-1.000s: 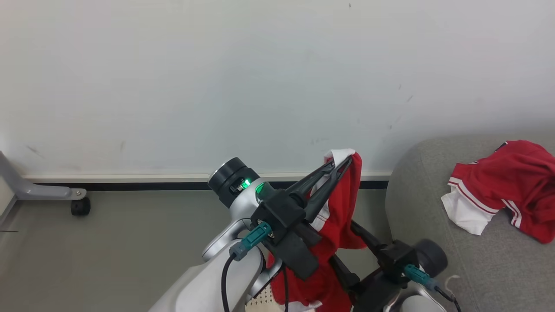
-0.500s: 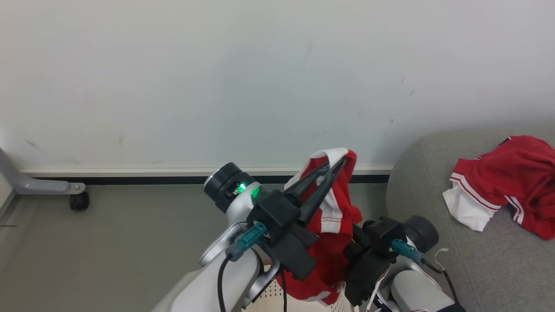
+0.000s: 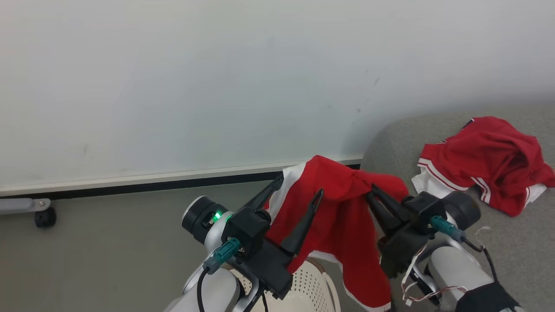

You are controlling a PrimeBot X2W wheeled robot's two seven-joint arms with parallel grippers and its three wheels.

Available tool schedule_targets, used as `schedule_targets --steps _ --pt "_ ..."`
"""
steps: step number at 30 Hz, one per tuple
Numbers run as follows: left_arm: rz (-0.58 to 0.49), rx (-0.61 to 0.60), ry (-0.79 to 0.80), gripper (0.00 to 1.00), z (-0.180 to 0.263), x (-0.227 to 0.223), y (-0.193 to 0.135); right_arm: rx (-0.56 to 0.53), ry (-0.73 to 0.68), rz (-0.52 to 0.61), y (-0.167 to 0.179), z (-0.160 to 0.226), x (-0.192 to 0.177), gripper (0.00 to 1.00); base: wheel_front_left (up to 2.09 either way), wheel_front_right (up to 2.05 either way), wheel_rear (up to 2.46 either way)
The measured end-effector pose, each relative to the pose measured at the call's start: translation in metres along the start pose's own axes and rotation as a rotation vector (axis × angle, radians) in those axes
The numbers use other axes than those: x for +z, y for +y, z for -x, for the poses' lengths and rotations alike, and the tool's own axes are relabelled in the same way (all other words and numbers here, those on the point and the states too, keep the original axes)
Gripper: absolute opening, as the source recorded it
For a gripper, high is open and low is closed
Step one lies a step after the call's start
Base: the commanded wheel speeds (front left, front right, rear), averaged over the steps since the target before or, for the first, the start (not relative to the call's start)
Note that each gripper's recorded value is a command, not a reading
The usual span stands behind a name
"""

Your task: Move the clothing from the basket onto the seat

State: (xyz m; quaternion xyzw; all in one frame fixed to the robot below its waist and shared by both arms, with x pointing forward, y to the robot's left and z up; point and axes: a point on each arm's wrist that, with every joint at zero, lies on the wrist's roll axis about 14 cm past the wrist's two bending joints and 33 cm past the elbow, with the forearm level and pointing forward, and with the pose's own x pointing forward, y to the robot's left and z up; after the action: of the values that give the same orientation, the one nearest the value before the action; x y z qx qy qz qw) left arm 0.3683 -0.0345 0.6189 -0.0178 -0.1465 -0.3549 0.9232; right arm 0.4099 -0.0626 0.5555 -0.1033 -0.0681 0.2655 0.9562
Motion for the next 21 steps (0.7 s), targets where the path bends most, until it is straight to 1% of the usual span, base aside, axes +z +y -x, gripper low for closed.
schedule_targets --steps 10,16,21 --pt "0.104 -0.07 0.059 1.0 -0.004 -0.028 -0.033 -0.17 -0.027 0.076 -0.071 0.041 0.014 0.0 0.0 0.0 0.0" --pt "0.15 -0.154 0.087 1.0 -0.011 -0.041 -0.064 -0.304 -0.045 0.145 -0.117 0.082 0.029 0.0 0.0 0.0 0.0" --pt "0.179 -0.233 0.1 1.0 -0.018 -0.046 -0.091 -0.397 -0.035 0.182 -0.141 0.119 0.033 0.0 0.0 0.0 0.0"
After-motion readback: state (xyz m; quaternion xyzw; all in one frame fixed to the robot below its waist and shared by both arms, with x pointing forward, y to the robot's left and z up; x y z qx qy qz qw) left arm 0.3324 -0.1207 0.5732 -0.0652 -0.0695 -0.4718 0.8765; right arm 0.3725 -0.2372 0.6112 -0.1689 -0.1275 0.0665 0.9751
